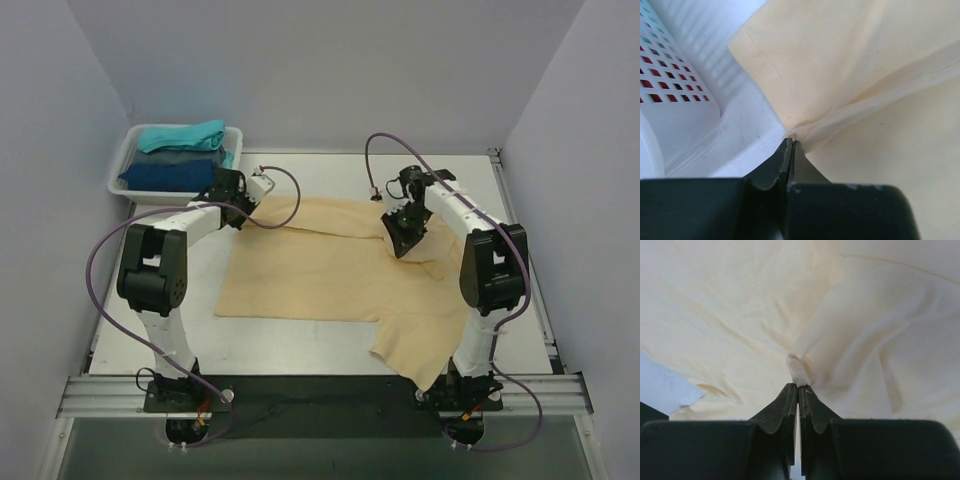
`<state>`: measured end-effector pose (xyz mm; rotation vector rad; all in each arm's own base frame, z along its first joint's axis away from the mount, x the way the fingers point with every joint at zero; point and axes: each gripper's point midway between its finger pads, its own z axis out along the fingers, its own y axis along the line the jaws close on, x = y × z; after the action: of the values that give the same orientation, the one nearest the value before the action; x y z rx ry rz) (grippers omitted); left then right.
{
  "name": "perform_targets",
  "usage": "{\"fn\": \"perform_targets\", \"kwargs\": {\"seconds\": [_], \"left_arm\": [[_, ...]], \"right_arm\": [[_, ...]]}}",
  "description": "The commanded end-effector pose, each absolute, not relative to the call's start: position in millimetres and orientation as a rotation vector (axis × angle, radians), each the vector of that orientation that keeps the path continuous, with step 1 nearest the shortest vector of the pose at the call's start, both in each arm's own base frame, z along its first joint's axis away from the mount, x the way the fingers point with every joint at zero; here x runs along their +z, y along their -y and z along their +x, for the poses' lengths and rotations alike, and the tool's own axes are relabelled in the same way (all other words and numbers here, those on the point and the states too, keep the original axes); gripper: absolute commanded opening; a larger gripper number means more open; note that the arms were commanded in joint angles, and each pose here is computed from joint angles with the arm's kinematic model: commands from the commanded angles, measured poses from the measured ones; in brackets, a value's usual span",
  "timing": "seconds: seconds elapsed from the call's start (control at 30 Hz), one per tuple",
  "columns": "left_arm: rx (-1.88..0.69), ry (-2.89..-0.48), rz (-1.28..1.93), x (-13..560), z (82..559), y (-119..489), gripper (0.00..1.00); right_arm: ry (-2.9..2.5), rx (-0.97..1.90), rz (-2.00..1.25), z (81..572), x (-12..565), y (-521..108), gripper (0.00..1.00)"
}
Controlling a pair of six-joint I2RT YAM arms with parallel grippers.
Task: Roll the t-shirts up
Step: Fold the T-shirt at the center of the board.
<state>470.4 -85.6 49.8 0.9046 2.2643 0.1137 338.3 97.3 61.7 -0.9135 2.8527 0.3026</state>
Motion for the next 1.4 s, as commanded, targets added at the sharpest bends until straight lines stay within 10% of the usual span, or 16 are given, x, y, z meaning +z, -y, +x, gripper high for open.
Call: {"fn": "perform_targets", "kwargs": {"seconds": [0.0, 0.1, 0.47, 1.37], "left_arm": [[0.174, -2.134, 0.877, 85.9, 493.5, 79.4, 0.0], [0.191, -2.131, 0.883, 87.2, 496.0, 76.5, 0.03], [0.147, -2.091, 0.793, 135.1, 518.8, 73.9, 0.28], [0.409, -2.323, 0.943, 4.7, 547.4, 85.6, 0.18]], "right_arm": [[-2.875, 0.405, -0.963, 303.7, 76.2, -124.7, 0.07], [-2.874, 0.481, -0.976, 298.8, 79.1, -142.0, 0.24], [-2.756, 0.57, -0.784, 354.3, 123.2, -133.8, 0.27], [-2.825, -0.375, -0.911, 508.1, 12.3, 115.3, 0.26]]}}
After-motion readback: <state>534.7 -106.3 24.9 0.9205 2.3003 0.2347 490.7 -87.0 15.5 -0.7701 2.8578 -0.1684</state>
